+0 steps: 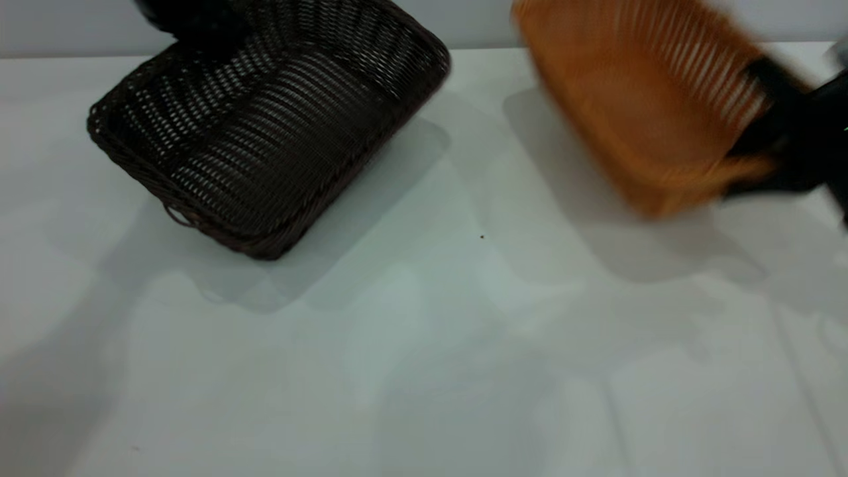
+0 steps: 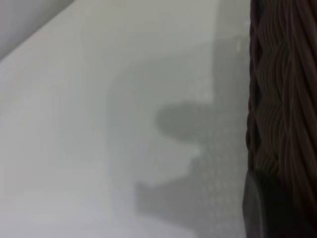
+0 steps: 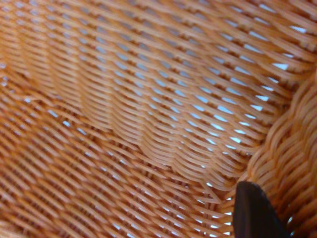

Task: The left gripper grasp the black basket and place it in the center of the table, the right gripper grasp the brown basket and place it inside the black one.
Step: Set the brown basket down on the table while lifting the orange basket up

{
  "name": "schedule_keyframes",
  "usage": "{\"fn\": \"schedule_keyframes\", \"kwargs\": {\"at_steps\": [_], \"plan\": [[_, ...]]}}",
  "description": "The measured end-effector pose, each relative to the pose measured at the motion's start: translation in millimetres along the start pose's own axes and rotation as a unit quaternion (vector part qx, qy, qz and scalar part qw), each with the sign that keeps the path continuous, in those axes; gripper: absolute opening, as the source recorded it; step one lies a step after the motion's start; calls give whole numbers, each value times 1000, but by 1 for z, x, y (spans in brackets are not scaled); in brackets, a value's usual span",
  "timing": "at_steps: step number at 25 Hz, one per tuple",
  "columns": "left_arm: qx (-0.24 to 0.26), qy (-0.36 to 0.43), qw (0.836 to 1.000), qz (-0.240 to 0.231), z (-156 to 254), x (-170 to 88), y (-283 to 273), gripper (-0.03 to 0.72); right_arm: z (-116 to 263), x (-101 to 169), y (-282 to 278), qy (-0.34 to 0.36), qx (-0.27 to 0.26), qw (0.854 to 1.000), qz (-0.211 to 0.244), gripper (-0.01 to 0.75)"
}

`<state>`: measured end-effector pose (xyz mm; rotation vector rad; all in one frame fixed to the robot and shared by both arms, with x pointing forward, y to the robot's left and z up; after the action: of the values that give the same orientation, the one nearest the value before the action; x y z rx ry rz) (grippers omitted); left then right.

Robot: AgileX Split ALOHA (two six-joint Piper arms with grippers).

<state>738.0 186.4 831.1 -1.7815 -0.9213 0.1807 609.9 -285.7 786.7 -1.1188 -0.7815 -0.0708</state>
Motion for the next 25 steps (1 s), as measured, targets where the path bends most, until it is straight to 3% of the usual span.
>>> {"fn": "schedule_keyframes", "kwargs": {"at_steps": [3,6,13,19,25], "plan": [[3,98,995,28,-19,-35,-1,79,-8,32,-27,-42,35,996,-76,143],[-4,210,976,54,-40,-79,-3,79,-12,47,-41,-75,55,990,-107,142],[-35,361,928,84,-71,-155,-7,79,-30,46,-56,-109,53,988,-95,141],[-34,390,914,110,-73,-193,-5,79,-41,35,-63,-110,47,989,-83,140],[-30,401,908,120,-71,-204,-1,94,-41,26,-63,-113,53,991,-58,139]]}}
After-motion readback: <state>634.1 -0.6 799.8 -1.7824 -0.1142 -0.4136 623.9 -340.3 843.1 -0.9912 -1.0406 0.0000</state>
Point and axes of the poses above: a point on each arm's last joint axis where the gripper is mounted, y pointing out along that axis toward the gripper, x along the wrist's bending axis when the last joint is at zero, z = x × y, the point moved 6 cm from there along y, pointing out along that axis toward the gripper, and after that the axes turned 10 degrees about y, right-handed, at the moved point
